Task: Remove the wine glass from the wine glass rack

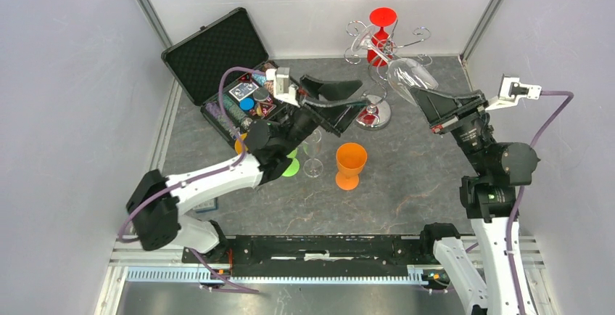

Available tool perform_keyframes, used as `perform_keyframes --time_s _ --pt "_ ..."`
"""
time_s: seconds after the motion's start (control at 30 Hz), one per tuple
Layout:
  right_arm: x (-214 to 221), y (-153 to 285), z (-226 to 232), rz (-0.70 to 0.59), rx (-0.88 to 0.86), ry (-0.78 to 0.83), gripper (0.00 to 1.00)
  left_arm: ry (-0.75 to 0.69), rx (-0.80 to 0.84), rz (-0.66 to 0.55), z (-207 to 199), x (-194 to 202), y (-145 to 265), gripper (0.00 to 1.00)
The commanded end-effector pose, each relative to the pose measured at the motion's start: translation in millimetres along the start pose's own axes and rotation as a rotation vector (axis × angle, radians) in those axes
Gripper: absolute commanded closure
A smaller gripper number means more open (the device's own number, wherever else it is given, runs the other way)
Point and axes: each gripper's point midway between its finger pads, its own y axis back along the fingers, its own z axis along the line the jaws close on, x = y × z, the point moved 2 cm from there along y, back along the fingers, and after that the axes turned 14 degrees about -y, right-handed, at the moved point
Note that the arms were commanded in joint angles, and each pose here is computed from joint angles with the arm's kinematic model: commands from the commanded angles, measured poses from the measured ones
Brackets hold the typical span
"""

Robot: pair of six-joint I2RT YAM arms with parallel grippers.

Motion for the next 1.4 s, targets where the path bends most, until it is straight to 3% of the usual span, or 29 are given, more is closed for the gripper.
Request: perform_keyframes --time_s 0.0,0.2,0.33,0.47,0.57,0.77,0.9,1.13,1.37 --pt "-5.8 -1.0 16.9 0.054 0.048 0.154 1.0 -0.165 -0.02 0.18 3.1 16.7 35.0 0.0" --pt "14.0 14.6 17.6 0.271 0.105 0.32 1.0 -0.386 -0.131 0.356 20.8 14.3 86.7 0.0" --pt "19.7 29.8 -1.6 0.382 0.215 0.436 1.0 -0.5 -0.297 0.431 40.3 -4.1 112.4 0.0" --pt "9.9 49.7 -18.8 0.449 0.365 0.613 1.0 -0.56 -0.423 0.497 52.2 -19.2 132.4 0.0" --pt "-4.0 58.7 -25.2 0.414 0.47 0.699 1.0 -0.583 -0.436 0.601 51.2 -21.0 139.4 0.0" --pt "15.2 71.0 -53.4 0.512 0.511 0.67 1.0 -0.618 -0.464 0.649 55.1 -23.1 150.4 0.0" --pt "18.9 86.5 -79.2 0.538 0.618 0.679 1.0 -0.618 -0.46 0.644 55.8 -21.0 151.3 0.0" --pt "41.3 119.7 -138.9 0.701 0.824 0.671 1.0 -0.626 -0.441 0.676 57.3 -13.7 151.4 0.0" --pt "78.2 137.8 -157.0 0.88 0.821 0.645 1.0 -0.624 -0.416 0.698 55.3 -9.1 153.4 0.0"
